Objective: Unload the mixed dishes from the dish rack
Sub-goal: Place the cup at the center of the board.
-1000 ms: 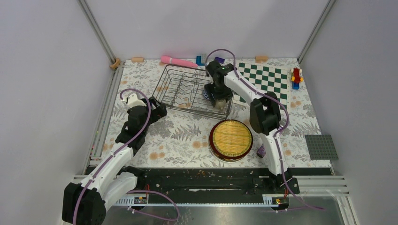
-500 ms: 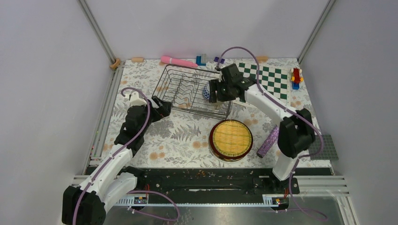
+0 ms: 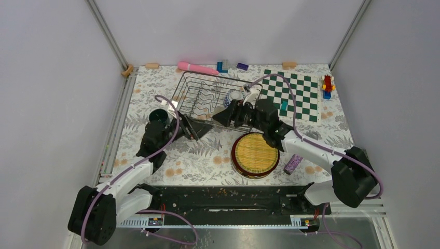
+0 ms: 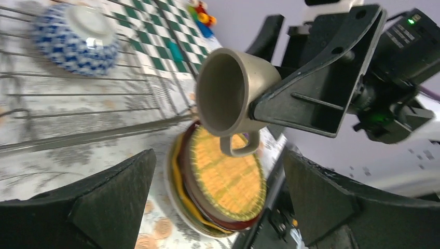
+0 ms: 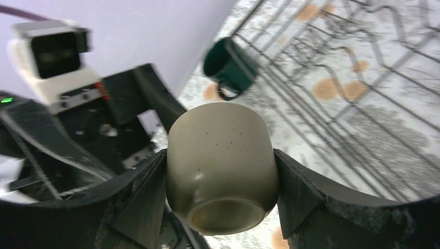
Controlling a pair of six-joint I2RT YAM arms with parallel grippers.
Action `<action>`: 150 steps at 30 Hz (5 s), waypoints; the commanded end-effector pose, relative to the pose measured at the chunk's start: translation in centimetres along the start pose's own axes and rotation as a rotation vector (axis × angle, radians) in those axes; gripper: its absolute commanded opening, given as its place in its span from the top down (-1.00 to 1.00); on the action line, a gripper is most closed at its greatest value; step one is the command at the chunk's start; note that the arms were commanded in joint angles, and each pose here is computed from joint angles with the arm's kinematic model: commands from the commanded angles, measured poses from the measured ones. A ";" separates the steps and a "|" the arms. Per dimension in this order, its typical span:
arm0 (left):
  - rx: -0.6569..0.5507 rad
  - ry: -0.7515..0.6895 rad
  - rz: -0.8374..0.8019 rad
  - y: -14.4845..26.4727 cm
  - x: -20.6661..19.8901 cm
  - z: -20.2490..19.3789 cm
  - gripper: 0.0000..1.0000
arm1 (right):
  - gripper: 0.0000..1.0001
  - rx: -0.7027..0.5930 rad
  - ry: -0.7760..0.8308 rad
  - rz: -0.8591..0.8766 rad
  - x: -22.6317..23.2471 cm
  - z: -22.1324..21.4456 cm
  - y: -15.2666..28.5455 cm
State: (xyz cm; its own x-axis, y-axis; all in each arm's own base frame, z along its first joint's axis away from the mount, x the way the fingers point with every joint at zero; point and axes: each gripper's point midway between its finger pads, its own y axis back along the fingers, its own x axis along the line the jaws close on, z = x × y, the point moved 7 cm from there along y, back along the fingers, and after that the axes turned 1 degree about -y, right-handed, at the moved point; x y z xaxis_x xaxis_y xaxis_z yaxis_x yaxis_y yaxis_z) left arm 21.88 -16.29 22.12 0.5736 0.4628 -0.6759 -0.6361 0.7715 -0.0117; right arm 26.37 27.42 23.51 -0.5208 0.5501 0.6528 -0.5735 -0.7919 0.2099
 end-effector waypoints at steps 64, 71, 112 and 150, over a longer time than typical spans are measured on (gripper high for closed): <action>-0.311 -0.078 0.875 2.0 7.3 2.3 1.00 | -0.99 -0.489 -0.020 0.038 3.4 -0.5 10.0; -0.264 -0.019 0.948 1.3 9.2 0.5 1.00 | -0.99 -0.503 -0.012 0.001 2.6 -0.8 10.3; -0.173 0.029 1.205 -0.8 14.9 -3.4 0.98 | -0.99 -0.548 -0.009 -0.135 0.5 -1.1 11.0; -0.295 -0.019 1.096 0.7 8.9 -0.7 -0.98 | -0.99 -0.395 0.086 -0.388 0.1 0.4 10.1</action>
State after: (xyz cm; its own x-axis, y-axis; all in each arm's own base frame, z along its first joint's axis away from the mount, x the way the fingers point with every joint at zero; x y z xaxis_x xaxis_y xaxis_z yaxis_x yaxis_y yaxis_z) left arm 27.02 -12.25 13.05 -0.3980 0.8409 -0.3667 -0.8556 -0.1959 0.4792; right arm 20.02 19.47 24.23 -0.3025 0.7529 0.5844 -0.8997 -0.4280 0.0857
